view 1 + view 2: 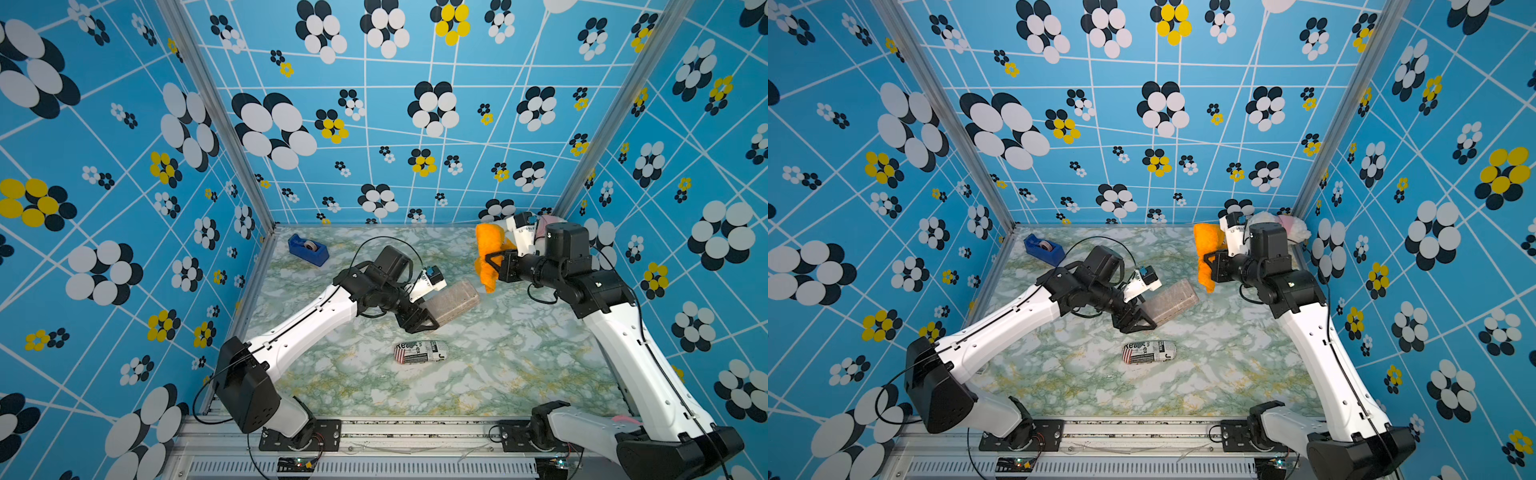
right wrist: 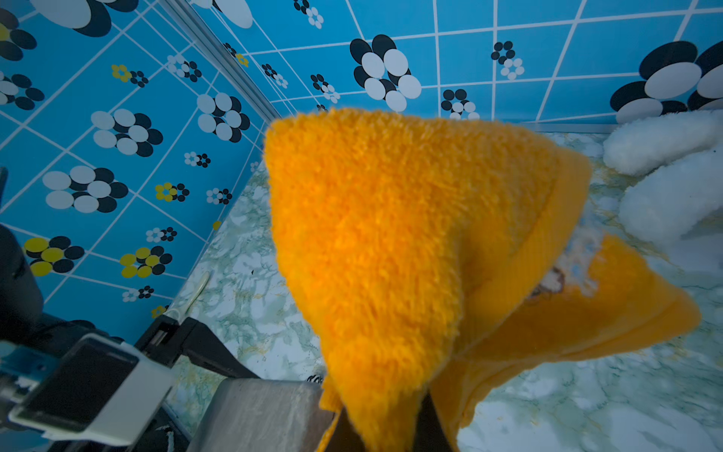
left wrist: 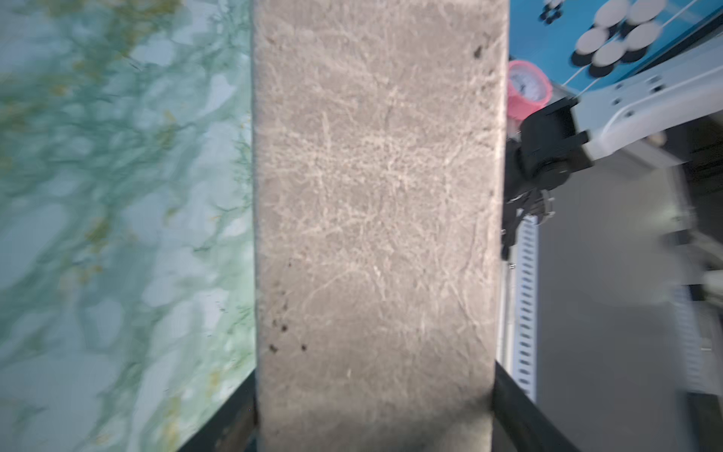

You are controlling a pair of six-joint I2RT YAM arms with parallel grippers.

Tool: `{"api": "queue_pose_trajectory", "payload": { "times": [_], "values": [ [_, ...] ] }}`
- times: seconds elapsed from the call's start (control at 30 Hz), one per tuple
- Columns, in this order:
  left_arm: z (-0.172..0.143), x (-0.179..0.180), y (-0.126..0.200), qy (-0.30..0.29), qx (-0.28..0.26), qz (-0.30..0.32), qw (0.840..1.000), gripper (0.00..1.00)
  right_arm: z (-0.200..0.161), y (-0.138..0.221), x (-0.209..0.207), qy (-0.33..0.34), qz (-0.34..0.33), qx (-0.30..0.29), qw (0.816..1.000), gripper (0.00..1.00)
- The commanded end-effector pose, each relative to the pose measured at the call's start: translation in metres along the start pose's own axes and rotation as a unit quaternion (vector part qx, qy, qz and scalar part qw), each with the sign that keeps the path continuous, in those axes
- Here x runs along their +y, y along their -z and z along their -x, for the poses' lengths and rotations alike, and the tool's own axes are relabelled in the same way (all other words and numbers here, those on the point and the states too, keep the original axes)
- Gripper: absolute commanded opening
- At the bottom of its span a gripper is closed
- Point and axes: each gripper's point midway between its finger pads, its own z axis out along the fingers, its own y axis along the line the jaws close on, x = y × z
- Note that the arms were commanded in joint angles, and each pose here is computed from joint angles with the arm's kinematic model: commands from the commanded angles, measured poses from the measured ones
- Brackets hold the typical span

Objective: Wipe the eyeglass case
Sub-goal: Wipe the dirt from the eyeglass case.

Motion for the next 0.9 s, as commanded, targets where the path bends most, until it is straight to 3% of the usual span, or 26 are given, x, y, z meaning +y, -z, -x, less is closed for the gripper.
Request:
{"api": "queue_pose_trajectory", "payload": {
  "times": [0.0,0.07,0.13,0.23,0.53,0.67,0.87],
  "values": [
    [0.0,0.047,0.009,-0.126,0.025,0.197,0.972,0.13,-0.001,0.01,0.01,-0.026,0.013,0.038,0.999,0.0],
    [0.004,0.062,0.015,-0.177,0.032,0.271,0.946,0.14,0.006,0.014,0.02,-0.034,0.032,0.052,0.998,0.0],
    [0.013,0.069,0.017,-0.247,0.028,0.339,0.907,0.14,0.009,0.012,0.029,-0.047,0.056,0.068,0.995,0.0],
    [0.022,0.074,0.02,-0.314,0.023,0.399,0.861,0.14,0.01,0.0,0.038,-0.07,0.087,0.094,0.989,0.0],
    [0.056,0.07,0.033,-0.425,0.005,0.525,0.737,0.19,-0.013,-0.056,0.079,-0.035,0.118,0.197,0.973,0.0],
    [0.062,0.073,0.036,-0.423,0.01,0.548,0.722,0.22,-0.023,-0.082,0.084,-0.048,0.132,0.218,0.966,0.0],
    [0.062,0.082,0.04,-0.394,0.004,0.561,0.728,0.18,-0.072,-0.103,0.062,-0.065,0.109,0.277,0.952,0.0]
  ]
}}
